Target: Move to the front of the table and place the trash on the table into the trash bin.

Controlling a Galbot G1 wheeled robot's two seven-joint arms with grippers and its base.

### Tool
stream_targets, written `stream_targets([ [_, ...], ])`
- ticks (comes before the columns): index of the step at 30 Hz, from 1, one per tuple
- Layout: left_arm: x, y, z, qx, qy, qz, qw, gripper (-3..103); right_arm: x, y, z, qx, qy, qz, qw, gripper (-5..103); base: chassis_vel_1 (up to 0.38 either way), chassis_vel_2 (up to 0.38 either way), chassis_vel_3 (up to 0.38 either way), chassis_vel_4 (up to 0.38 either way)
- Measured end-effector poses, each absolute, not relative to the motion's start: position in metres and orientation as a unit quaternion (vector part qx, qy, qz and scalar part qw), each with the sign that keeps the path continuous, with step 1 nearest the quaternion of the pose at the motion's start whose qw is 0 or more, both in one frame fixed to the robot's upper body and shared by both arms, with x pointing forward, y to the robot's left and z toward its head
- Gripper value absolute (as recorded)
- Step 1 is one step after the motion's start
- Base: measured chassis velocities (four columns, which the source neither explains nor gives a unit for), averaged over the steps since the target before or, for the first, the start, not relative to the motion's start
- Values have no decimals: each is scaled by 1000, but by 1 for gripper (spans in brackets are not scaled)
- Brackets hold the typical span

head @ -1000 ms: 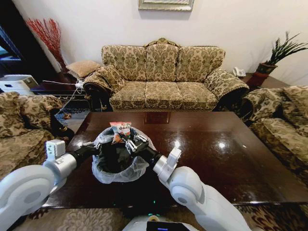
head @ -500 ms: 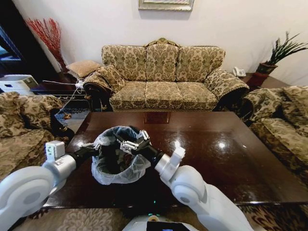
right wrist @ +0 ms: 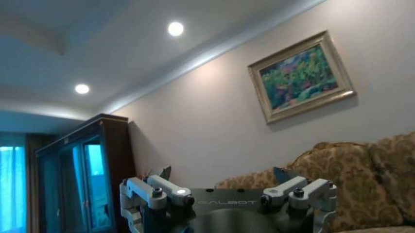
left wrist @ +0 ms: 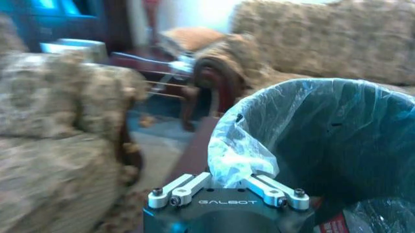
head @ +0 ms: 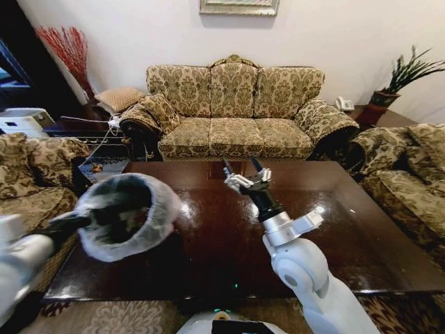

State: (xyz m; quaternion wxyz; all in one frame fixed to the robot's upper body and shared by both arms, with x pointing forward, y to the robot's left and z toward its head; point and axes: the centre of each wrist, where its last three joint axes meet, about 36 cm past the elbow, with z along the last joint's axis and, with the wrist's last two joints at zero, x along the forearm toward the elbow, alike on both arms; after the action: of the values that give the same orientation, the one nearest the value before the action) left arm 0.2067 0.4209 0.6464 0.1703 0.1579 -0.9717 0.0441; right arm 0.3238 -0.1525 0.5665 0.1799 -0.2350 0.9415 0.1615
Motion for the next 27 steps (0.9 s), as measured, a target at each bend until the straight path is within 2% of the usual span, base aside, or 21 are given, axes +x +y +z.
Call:
stream_targets([
  [7, 179, 474, 628, 282, -945, 87, 141, 2, 318, -155, 563, -220, 943, 167, 188, 100, 136, -139, -132, 145],
  [16, 114, 556, 554, 498, -845, 178, 79, 2, 321, -160, 548, -198, 946, 172, 192, 100, 249, -236, -253, 239],
  [19, 107, 564, 537, 526, -824, 198, 74, 2, 321, -158, 544, -192, 947, 176, 188, 100, 232, -216, -217, 220],
  [21, 98, 573, 502, 559, -794, 229, 75, 2, 320, -156, 538, -185, 950, 175, 180, 100, 134, -108, -96, 148],
  [27, 88, 583, 432, 612, -739, 266, 95, 2, 314, -158, 529, -183, 954, 163, 172, 100, 18, -22, -20, 23],
])
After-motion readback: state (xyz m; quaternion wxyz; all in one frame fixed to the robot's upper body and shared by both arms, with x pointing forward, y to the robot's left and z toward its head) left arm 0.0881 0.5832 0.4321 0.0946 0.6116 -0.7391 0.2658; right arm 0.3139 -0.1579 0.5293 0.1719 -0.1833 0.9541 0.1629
